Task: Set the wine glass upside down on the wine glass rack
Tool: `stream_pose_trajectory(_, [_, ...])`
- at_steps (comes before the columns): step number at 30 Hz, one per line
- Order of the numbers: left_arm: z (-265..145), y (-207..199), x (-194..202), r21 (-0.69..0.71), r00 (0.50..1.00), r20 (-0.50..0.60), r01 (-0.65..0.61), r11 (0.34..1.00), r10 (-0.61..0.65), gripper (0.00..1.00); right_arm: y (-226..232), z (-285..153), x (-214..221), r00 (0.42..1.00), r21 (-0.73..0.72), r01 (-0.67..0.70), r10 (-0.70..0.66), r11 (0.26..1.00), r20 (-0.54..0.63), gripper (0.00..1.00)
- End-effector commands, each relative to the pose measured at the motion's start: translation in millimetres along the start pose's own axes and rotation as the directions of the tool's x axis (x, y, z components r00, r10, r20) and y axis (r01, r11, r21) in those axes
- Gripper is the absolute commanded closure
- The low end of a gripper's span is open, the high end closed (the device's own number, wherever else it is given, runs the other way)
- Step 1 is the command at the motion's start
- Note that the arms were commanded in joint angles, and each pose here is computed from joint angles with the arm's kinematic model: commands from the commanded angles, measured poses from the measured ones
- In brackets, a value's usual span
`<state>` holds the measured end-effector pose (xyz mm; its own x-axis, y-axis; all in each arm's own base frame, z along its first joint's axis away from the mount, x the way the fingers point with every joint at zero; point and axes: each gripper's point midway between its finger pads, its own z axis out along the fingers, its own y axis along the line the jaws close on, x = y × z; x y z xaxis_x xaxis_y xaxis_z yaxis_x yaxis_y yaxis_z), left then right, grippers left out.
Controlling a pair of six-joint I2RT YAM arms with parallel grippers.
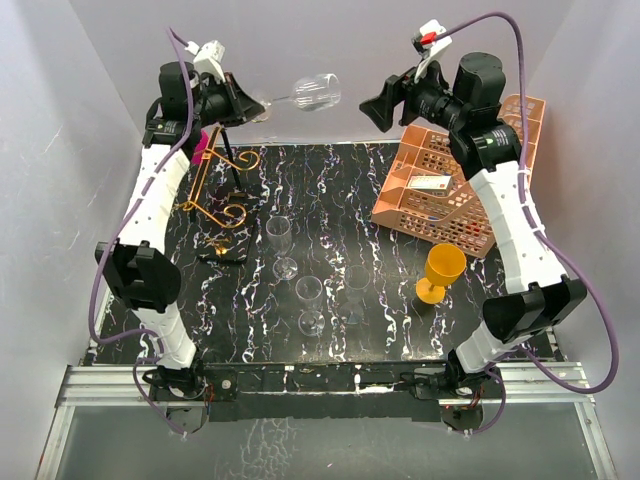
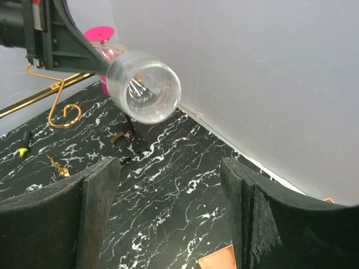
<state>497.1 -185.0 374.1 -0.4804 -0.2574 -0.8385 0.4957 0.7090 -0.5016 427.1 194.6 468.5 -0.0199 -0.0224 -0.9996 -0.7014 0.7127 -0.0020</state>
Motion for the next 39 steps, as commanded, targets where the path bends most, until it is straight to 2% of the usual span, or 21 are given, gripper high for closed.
stream_pose_trajectory(1, [-45.3, -18.8, -59.2, -0.113, 0.967, 0.145, -0.193, 0.975, 0.209, 1.0, -4.2, -24.8, -34.5, 0.995, 0.055, 0.073, -0.076, 0.996, 0.062, 0.21])
stream_pose_trajectory(5, [-58.0, -1.2, -77.4, -0.272, 0.92, 0.139, -0.322, 0.907, 0.368, 1.0, -15.3, -33.8, -36.2, 0.995, 0.09, 0.081, -0.086, 0.993, 0.055, 0.2])
stream_pose_trajectory(9, [-58.8, 1.7, -88.9, -0.42, 0.818, 0.063, -0.499, 0.758, 0.572, 1.0, -22.8, -38.7, -32.5, 0.995, 0.111, 0.085, -0.09, 0.99, 0.043, 0.19])
stream_pose_trajectory(11, [-57.6, 1.6, -95.5, -0.467, 0.782, 0.041, -0.536, 0.703, 0.622, 1.0, -24.2, -40.2, -30.6, 0.995, 0.113, 0.084, -0.089, 0.99, 0.04, 0.19])
stream_pose_trajectory(21, [-39.6, 14.3, -124.4, -0.581, 0.655, -0.025, -0.624, 0.522, 0.755, 1.0, -26.3, -46.3, -23.0, 0.997, 0.096, 0.072, -0.075, 0.993, 0.032, 0.19])
stream_pose_trajectory(32, [-22.8, 52.5, -132.0, -0.665, 0.579, -0.151, -0.659, 0.351, 0.801, 1.0, -26.8, -44.4, -14.8, 0.999, 0.063, 0.043, -0.045, 0.997, 0.029, 0.18])
stream_pose_trajectory(39, [-13.8, 66.8, -118.4, -0.632, 0.534, -0.236, -0.719, 0.289, 0.812, 1.0, -28.7, -45.2, -11.7, 0.999, 0.06, 0.036, -0.038, 0.998, 0.026, 0.18])
